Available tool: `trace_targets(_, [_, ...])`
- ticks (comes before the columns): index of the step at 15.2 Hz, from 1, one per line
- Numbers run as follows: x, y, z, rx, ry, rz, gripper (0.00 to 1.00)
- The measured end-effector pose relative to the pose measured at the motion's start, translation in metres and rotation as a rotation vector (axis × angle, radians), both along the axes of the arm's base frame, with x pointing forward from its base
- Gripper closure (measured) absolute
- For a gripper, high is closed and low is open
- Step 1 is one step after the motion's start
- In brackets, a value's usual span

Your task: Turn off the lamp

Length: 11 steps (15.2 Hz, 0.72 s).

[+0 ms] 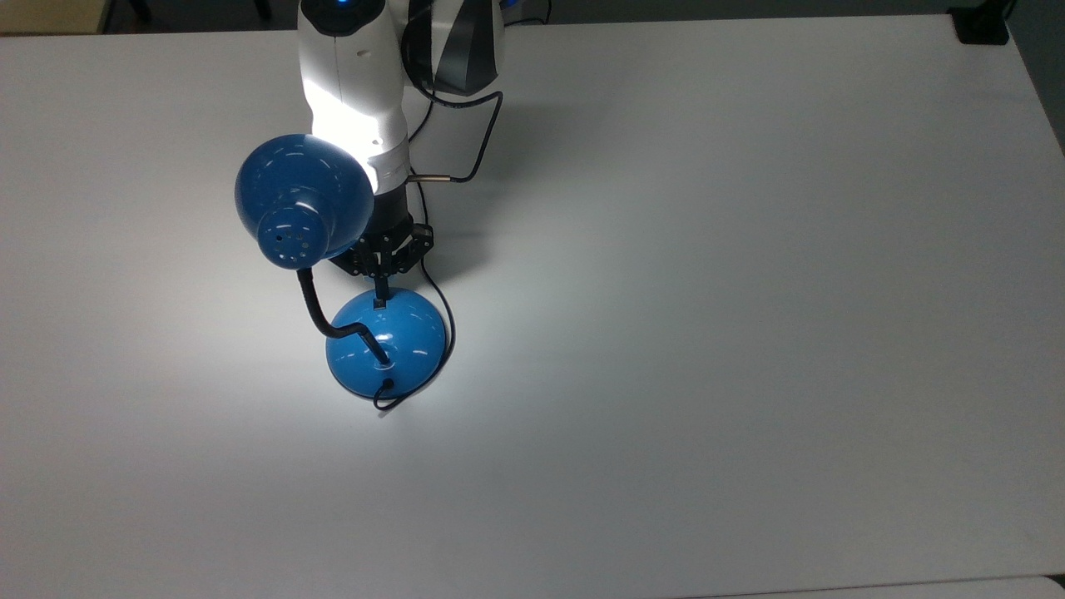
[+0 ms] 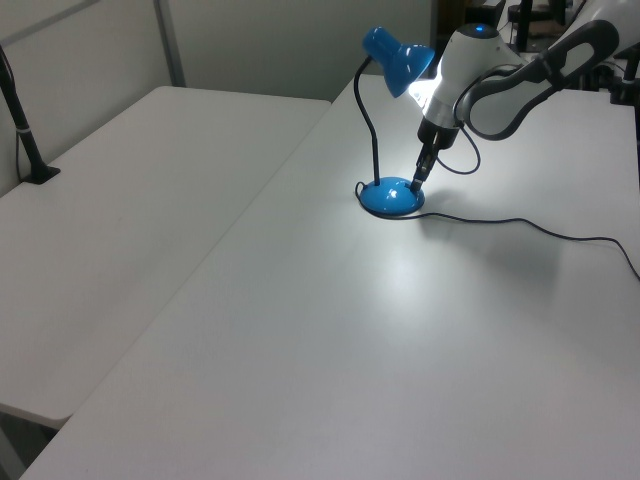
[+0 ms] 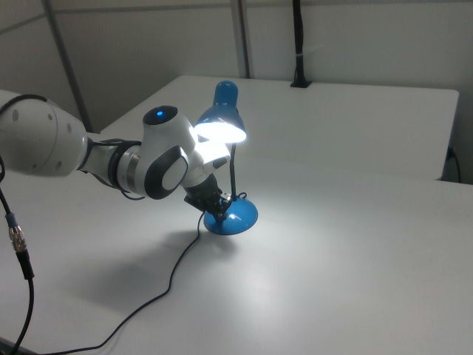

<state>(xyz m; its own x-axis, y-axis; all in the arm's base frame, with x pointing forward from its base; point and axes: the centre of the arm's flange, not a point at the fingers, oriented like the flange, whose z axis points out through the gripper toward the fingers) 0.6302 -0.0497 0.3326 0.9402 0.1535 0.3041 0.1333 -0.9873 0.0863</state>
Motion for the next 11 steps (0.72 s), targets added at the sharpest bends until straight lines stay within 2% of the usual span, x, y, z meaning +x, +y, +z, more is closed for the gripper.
trace_targets(9, [0.001,-0.002,-0.005,0.000,0.000,-0.003,0.99])
trace_targets(11, [-0.006,-0.004,-0.014,0.002,0.084,-0.009,0.99])
